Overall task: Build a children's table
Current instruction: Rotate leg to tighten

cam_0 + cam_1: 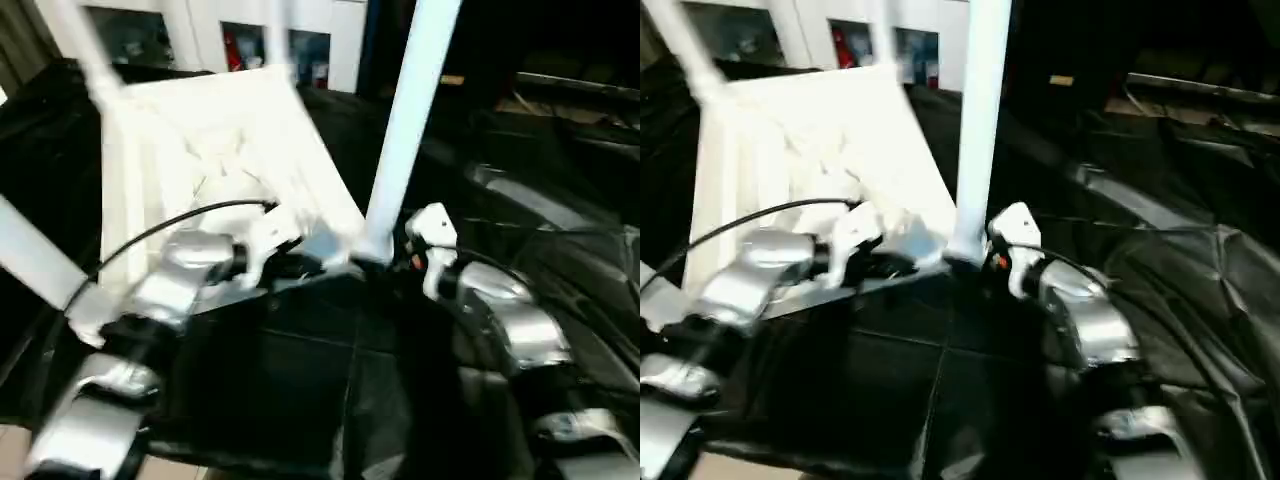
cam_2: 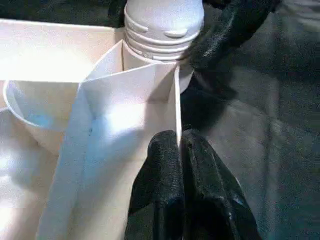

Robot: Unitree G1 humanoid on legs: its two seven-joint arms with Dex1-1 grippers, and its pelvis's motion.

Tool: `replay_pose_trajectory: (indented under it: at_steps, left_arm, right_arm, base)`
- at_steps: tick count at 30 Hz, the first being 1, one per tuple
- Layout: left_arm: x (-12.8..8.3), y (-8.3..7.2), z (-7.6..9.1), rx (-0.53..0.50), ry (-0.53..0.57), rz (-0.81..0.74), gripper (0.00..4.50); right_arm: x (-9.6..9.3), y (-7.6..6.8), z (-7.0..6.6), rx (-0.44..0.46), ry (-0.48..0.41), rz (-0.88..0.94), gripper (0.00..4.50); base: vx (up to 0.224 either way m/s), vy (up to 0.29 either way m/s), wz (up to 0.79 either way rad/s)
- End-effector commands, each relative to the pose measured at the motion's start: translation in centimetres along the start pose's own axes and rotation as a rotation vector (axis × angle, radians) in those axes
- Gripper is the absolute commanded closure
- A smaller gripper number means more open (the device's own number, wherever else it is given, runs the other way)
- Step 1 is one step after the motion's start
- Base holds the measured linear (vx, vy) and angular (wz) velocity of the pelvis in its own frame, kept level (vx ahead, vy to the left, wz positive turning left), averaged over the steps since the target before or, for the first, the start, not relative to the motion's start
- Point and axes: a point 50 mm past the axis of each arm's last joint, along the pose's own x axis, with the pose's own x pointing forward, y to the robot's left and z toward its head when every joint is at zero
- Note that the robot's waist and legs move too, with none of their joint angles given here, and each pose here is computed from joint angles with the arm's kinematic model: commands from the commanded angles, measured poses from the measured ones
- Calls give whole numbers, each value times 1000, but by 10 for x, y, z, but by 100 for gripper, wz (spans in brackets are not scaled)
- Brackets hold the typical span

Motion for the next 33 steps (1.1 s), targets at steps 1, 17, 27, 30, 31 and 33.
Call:
replay_pose_trajectory:
  at_steps: [1, 17, 27, 30, 31, 33]
  left_arm:
    - [8, -11, -1, -17, -16, -106, 450]
    - [5, -14, -1, -24, -28, -134, 450]
    - [16, -6, -1, -27, -28, 41, 450]
    - [31, -3, 4, -47, -37, 149, 450]
    - [35, -4, 6, -50, -32, 176, 450]
    - [48, -6, 11, -73, -36, 246, 450]
  right_arm:
    - [-5, 3, 0, -3, 8, 57, 64]
    - [-3, 14, -1, 39, -15, 155, 130]
    - [8, 15, -23, 111, 35, -64, 175]
    - [21, 18, -33, 156, 57, -225, 176]
    - [24, 18, -34, 179, 49, -269, 177]
    - [33, 17, -35, 244, 31, -390, 178]
  base:
    - [0, 0, 0]
    - [0, 0, 0]
    - [0, 0, 0]
    - [0, 0, 0]
    - [0, 0, 0]
    - [0, 0, 0]
